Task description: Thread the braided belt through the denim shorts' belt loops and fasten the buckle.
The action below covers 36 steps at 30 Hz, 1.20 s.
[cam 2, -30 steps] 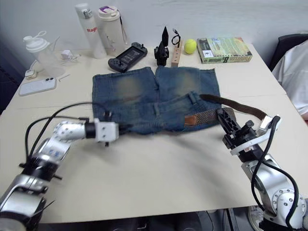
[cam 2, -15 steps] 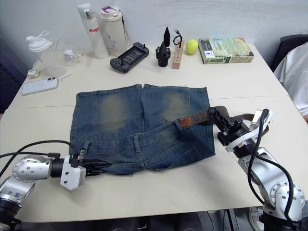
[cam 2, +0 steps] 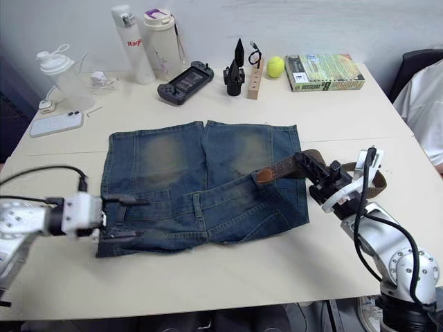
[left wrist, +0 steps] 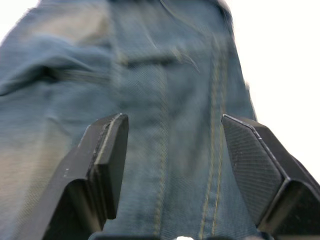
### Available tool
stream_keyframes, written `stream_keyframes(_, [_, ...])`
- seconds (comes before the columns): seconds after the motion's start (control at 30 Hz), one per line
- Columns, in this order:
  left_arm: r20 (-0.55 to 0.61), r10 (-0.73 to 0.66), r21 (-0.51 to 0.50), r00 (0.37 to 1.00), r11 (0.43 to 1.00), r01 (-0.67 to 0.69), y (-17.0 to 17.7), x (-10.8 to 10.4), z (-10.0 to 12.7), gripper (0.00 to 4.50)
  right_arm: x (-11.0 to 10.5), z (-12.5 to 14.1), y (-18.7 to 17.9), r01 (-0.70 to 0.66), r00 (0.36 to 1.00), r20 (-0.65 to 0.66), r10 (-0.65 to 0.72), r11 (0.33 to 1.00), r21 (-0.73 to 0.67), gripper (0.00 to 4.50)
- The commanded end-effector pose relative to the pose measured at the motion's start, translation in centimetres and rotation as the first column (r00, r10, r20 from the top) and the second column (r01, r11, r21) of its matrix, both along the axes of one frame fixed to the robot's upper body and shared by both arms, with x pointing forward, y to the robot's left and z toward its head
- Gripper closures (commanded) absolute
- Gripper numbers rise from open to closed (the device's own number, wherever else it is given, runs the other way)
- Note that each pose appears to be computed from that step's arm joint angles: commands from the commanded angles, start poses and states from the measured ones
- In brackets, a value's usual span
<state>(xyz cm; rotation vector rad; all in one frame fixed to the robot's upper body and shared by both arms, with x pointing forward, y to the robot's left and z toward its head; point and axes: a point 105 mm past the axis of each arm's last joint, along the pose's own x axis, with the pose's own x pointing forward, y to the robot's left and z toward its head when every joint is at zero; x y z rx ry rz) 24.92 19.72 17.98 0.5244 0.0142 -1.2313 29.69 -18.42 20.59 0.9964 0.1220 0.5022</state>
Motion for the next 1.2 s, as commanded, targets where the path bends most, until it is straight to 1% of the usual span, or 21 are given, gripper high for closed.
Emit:
stream_keyframes(0.03, [-0.047, -0.003, -0.138, 0.999, 0.990, -0.004, -1.3, 0.0, 2.2, 1.15, 0.7, 0.1, -0.3, 0.006, 1.000, 0.006, -0.006, 0.998, -0.060, 4.50])
stream_keyframes(0.1, [-0.074, -0.012, -0.164, 0.997, 0.987, 0.000, -1.9, -0.1, 2.2, 1.15, 1.1, -0.2, -0.3, 0.009, 1.000, 0.002, -0.009, 0.996, -0.087, 4.50])
stream_keyframes(0.2, [-0.114, -0.017, -0.193, 0.993, 0.981, -0.005, -3.4, -0.1, 1.3, 1.15, 1.7, -1.0, -0.2, -0.012, 1.000, -0.011, 0.011, 0.989, -0.147, 4.50])
stream_keyframes(0.33, [-0.120, -0.009, -0.219, 0.993, 0.976, -0.018, -4.2, 0.2, 0.8, 1.15, 2.1, -1.9, -0.1, -0.037, 0.999, -0.026, 0.032, 0.975, -0.220, 4.50])
stream_keyframes(0.53, [-0.115, -0.004, -0.243, 0.993, 0.970, -0.025, -5.1, 0.4, 0.7, 1.15, 2.6, -2.7, 0.5, -0.061, 0.998, -0.026, 0.056, 0.965, -0.253, 4.50])
stream_keyframes(0.67, [-0.120, -0.006, -0.247, 0.993, 0.969, -0.024, -5.2, 0.2, 0.6, 1.15, 3.3, -1.9, -0.5, -0.010, 1.000, 0.022, 0.016, 0.968, -0.251, 4.50])
stream_keyframes(0.83, [-0.123, -0.004, -0.248, 0.992, 0.968, -0.027, -5.3, 0.2, 0.5, 1.15, 3.8, -1.2, -1.0, 0.017, 0.997, 0.071, 0.004, 0.954, -0.299, 4.50])
stream_keyframes(0.97, [-0.117, 0.003, -0.250, 0.993, 0.968, -0.033, -5.5, 0.3, 0.6, 1.15, 3.9, -1.2, -1.0, 0.025, 0.994, 0.109, 0.020, 0.917, -0.397, 4.50])
stream_keyframes(1.07, [-0.116, 0.008, -0.252, 0.993, 0.967, -0.038, -5.5, 0.3, 0.7, 1.15, 4.0, -1.1, -0.9, 0.034, 0.991, 0.132, 0.023, 0.910, -0.414, 4.50])
stream_keyframes(1.2, [-0.115, 0.014, -0.250, 0.993, 0.967, -0.042, -5.5, 0.4, 0.7, 1.15, 4.2, -1.0, -0.8, 0.077, 0.983, 0.183, 0.014, 0.874, -0.480, 4.50])
